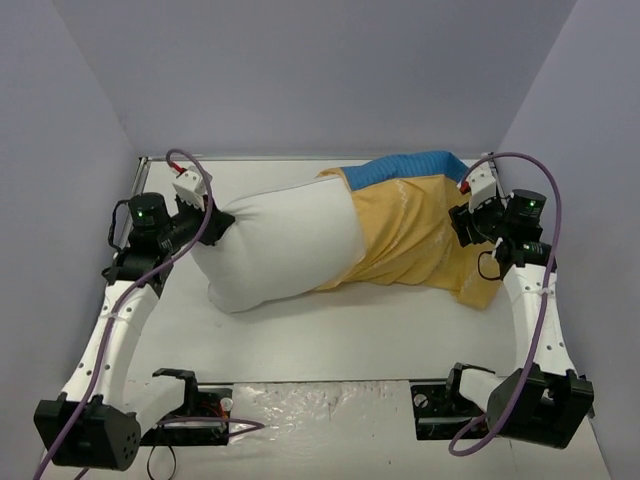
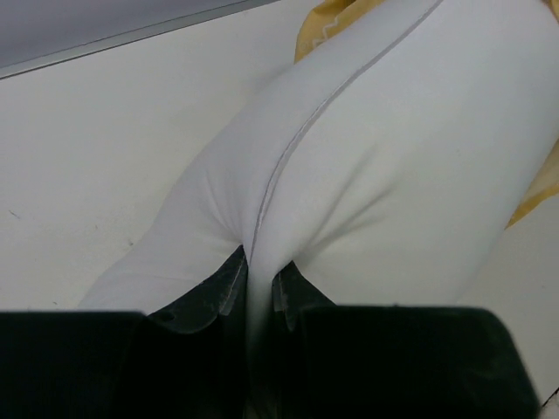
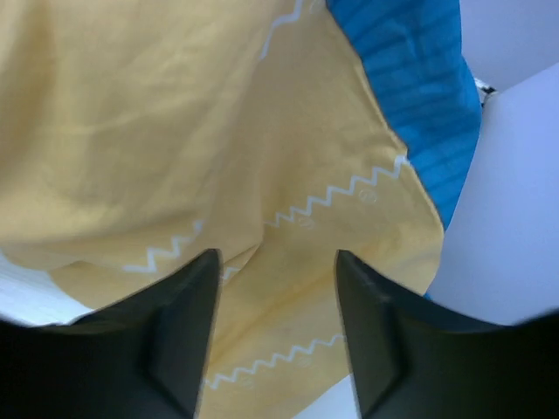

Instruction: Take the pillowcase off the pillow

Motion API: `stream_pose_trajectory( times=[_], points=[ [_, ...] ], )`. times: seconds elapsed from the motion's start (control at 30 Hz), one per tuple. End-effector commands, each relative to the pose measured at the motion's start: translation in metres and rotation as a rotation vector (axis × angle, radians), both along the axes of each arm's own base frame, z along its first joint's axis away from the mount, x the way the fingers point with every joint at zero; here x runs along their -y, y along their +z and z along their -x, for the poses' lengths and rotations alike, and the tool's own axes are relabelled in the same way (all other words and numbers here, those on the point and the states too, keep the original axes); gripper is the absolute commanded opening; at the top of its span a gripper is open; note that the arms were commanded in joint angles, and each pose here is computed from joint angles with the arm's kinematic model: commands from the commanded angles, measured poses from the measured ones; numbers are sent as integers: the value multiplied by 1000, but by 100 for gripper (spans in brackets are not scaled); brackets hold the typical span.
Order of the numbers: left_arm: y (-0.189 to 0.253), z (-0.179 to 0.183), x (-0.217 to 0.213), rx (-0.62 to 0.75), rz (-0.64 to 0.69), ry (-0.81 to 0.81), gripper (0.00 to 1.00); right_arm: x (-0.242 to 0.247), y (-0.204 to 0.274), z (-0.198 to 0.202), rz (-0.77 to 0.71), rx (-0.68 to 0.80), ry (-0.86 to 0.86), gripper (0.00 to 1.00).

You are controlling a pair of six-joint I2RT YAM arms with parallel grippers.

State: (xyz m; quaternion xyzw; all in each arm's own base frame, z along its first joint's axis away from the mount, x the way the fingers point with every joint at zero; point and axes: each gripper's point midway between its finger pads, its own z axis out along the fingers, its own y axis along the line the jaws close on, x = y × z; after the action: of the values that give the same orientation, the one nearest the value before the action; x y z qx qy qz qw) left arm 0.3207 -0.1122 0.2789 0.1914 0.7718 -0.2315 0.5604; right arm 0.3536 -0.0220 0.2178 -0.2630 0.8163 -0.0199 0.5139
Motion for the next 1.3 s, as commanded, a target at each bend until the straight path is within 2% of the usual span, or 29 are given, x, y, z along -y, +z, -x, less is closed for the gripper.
stream_pose_trajectory(
  times=[0.0, 0.03, 0.1, 0.13, 0.17, 0.2, 0.27, 0.3, 0.33, 0.4, 0.43, 0.5, 0.53, 0.6, 0.63, 0.7, 0.73, 0.8, 0.9, 0.97, 1.0, 1.03, 1.1, 1.13, 1.2, 1.23, 1.27],
  points=[
    [63, -27, -2, 109, 122, 64, 2, -27, 35, 20, -27, 94, 154, 59],
    [53, -42, 0, 40, 147, 81, 2, -32, 48, 26, -29, 130, 176, 68],
    [69, -56, -4, -24, 170, 139, 2, -44, 64, 34, -60, 164, 218, 73],
    [52, -74, -7, -97, 153, 175, 2, -47, 72, 38, -69, 184, 222, 75],
    [39, -77, -12, -173, 134, 216, 2, -50, 75, 40, -82, 187, 228, 76],
    [52, -87, -20, -156, 119, 272, 2, -51, 76, 42, -91, 182, 231, 76],
    [39, -97, -26, -200, 80, 304, 2, -52, 74, 45, -103, 173, 227, 77],
    [46, -101, -36, -172, 49, 351, 5, -53, 68, 46, -106, 157, 227, 77],
    [56, -96, -33, -121, -2, 345, 22, -51, 65, 46, -92, 155, 229, 78],
    [77, -88, -31, -17, -62, 361, 47, -51, 53, 47, -82, 136, 236, 79],
    [97, -76, -26, 95, -111, 368, 68, -52, 49, 47, -66, 131, 254, 80],
    [126, -52, -24, 222, -130, 368, 81, -55, 36, 49, -62, 101, 285, 81],
    [126, -46, -17, 259, -164, 325, 86, -59, 30, 49, -49, 89, 320, 82],
    [135, -24, -9, 307, -164, 254, 88, -64, 19, 51, -37, 54, 349, 83],
    [120, -15, 3, 301, -189, 162, 91, -74, 10, 53, -21, 26, 390, 83],
    [117, 17, 18, 343, -192, 62, 92, -75, -7, 53, 75, 0, 419, 85],
    [92, 26, 26, 316, -206, 2, 93, -88, -23, 59, 112, -22, 478, 85],
    [90, 55, 31, 357, -172, -39, 94, -87, -42, 59, 267, -11, 552, 87],
    [70, 78, 22, 364, -139, -20, 94, -82, -68, 54, 404, -12, 598, 89],
    [60, 88, 17, 358, -133, -11, 94, -76, -65, 38, 443, 40, 551, 90],
    [52, 95, 13, 356, -133, -9, 95, -70, -72, 31, 436, 18, 492, 90],
    [46, 97, 12, 351, -139, -8, 94, -68, -59, 14, 430, 79, 434, 90],
    [34, 102, 6, 346, -145, 9, 95, -65, -57, -3, 368, 82, 321, 89],
    [31, 103, 4, 341, -148, 15, 95, -65, -41, -18, 344, 154, 264, 89],
    [22, 107, 2, 330, -149, 19, 95, -71, -40, -26, 305, 174, 189, 92],
    [21, 109, 1, 334, -144, 20, 95, -75, -29, -34, 295, 232, 156, 96],
    [17, 110, 1, 327, -147, 18, 95, -85, -38, -35, 286, 232, 145, 98]
  ],
)
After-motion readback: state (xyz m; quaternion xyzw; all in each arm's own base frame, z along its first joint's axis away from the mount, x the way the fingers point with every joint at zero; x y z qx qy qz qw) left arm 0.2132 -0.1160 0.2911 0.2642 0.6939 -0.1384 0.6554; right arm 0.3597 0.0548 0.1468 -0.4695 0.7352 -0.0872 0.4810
